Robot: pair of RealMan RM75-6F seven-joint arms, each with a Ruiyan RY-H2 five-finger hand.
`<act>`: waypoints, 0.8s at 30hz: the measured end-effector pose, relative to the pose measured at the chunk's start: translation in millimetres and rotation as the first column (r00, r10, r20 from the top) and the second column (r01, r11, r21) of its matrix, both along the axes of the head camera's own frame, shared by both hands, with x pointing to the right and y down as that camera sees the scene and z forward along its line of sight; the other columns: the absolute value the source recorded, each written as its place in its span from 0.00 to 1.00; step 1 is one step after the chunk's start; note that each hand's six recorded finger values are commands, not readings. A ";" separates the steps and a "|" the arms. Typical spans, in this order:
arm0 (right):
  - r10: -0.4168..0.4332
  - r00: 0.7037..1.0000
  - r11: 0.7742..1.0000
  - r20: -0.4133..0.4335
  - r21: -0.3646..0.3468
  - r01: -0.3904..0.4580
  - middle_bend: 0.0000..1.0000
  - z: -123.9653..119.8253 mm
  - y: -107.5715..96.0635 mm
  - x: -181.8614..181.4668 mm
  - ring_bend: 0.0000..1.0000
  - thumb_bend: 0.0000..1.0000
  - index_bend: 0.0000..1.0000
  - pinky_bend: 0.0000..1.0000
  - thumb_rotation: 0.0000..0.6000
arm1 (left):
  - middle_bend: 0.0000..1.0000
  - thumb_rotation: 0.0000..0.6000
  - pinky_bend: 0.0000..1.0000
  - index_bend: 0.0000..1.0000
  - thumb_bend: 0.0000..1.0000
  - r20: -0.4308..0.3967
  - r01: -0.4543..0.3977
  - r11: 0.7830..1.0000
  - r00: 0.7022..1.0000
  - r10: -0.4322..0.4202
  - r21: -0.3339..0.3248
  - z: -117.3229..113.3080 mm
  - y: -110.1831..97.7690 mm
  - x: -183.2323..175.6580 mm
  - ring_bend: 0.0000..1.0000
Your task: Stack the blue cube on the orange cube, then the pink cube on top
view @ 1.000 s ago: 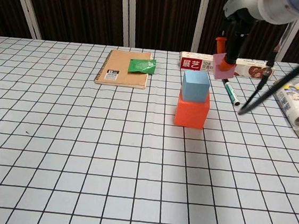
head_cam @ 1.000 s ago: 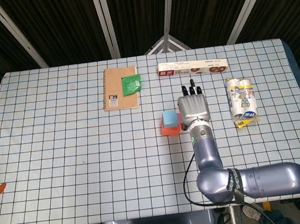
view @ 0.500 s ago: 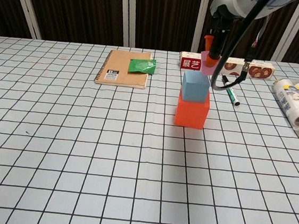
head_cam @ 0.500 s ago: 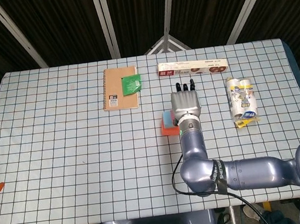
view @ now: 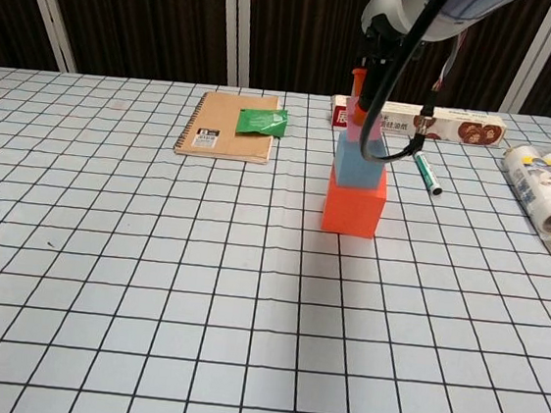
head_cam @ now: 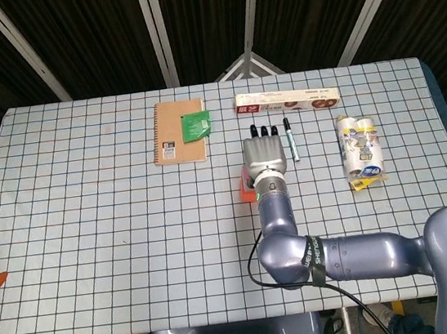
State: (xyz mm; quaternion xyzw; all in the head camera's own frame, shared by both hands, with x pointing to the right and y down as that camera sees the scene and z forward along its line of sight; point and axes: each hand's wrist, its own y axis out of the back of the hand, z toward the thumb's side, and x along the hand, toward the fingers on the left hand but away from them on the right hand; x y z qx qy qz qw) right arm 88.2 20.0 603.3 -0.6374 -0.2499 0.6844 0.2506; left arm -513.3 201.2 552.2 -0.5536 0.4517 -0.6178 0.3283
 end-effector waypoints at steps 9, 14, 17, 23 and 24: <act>-0.012 1.000 1.000 0.008 -0.008 0.012 0.00 2.9 2.7 -8.6 0.00 0.32 0.51 0.00 1.00 | 0.00 1.00 0.00 0.07 0.12 -0.003 -0.001 1.000 1.000 0.001 -0.001 -0.5 0.5 0.2 0.00; -0.011 1.000 1.000 0.010 -0.008 0.011 0.00 4.5 1.1 -9.4 0.00 0.32 0.51 0.00 1.00 | 0.00 1.00 0.00 0.07 0.12 -0.005 0.005 1.000 1.000 -0.005 0.002 -1.7 0.8 -1.4 0.00; -0.013 1.000 1.000 0.008 -0.011 0.013 0.00 5.9 0.6 -9.3 0.00 0.32 0.51 0.00 1.00 | 0.00 1.00 0.00 0.07 0.12 -0.005 0.006 1.000 1.000 -0.006 0.003 -1.9 0.6 -2.0 0.00; -0.010 1.000 1.000 0.004 -0.010 0.010 0.00 5.5 -2.8 -6.3 0.00 0.32 0.51 0.00 1.00 | 0.00 1.00 0.00 0.07 0.12 -0.002 0.010 1.000 1.000 -0.010 0.004 -2.2 0.5 -3.0 0.00; -0.009 1.000 1.000 0.004 -0.011 0.009 0.00 5.8 -2.9 -5.5 0.00 0.32 0.51 0.00 1.00 | 0.00 1.00 0.00 0.07 0.12 -0.001 0.011 1.000 1.000 -0.011 0.004 -2.2 0.4 -3.1 0.00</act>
